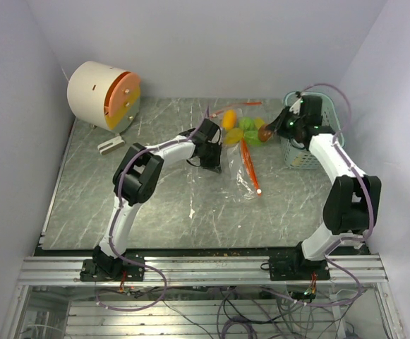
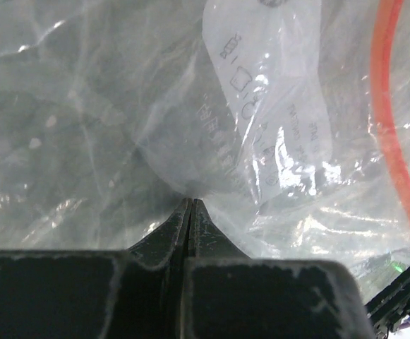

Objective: Open the zip-top bag and remove the fake food
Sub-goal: Pick up the fake vegetable from the zipper food storage bag, then place the fake vegetable in the bin.

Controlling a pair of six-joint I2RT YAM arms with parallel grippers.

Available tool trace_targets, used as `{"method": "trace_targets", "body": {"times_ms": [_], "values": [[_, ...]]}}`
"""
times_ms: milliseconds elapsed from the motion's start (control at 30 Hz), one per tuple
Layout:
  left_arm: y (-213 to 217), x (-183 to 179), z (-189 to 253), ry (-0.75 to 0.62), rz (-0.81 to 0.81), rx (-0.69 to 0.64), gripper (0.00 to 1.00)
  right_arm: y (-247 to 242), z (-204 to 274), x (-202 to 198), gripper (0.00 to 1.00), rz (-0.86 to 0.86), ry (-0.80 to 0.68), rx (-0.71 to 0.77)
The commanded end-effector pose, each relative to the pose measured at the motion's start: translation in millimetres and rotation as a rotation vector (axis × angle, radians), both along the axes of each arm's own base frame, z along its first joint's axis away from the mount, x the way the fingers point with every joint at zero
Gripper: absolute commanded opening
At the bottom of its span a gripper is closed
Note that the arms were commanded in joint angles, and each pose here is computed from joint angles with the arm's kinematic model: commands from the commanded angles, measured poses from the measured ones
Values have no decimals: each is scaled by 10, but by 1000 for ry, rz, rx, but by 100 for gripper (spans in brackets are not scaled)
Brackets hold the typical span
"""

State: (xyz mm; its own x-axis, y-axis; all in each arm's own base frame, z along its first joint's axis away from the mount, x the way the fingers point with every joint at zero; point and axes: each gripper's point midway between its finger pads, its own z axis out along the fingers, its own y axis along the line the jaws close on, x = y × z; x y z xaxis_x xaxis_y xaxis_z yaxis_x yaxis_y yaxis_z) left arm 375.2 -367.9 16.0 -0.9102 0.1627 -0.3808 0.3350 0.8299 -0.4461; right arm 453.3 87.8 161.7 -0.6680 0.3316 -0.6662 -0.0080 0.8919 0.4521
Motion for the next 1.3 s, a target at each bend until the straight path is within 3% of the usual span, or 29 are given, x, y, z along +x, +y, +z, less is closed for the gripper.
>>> {"method": "trace_targets", "body": {"times_ms": [0, 133, 333, 500, 700, 733, 867, 933, 1033, 1267], "values": [[309, -190, -226, 54, 5, 102, 7, -306, 563, 46, 0, -20, -97, 12], [414, -270, -211, 76, 23, 77, 7, -612, 801, 103, 0, -77, -140, 33], [623, -329, -257, 114, 82, 56, 7, -1111, 797, 81, 0, -307, -152, 102], [760, -242, -230, 110, 127, 56, 7, -1468, 742, 35, 0, -457, -145, 82], [1012, -51, -162, 90, 219, 63, 7, -1656, 611, 40, 0, -512, -101, 54], [1091, 10, -147, 89, 246, 59, 7, -1653, 578, 47, 3, -507, -90, 53], [1307, 181, -97, 73, 319, 66, 7, -1686, 494, 27, 46, -524, -54, 39], [1391, 280, -33, 56, 350, 64, 7, -1715, 548, 11, 60, -531, -73, 20], [1560, 457, 77, 23, 417, 67, 7, -1729, 609, 0, 66, -526, -86, -2], [1997, 928, 287, -27, 598, 55, 7, -1597, 671, 14, 67, -484, -101, -31]]}}
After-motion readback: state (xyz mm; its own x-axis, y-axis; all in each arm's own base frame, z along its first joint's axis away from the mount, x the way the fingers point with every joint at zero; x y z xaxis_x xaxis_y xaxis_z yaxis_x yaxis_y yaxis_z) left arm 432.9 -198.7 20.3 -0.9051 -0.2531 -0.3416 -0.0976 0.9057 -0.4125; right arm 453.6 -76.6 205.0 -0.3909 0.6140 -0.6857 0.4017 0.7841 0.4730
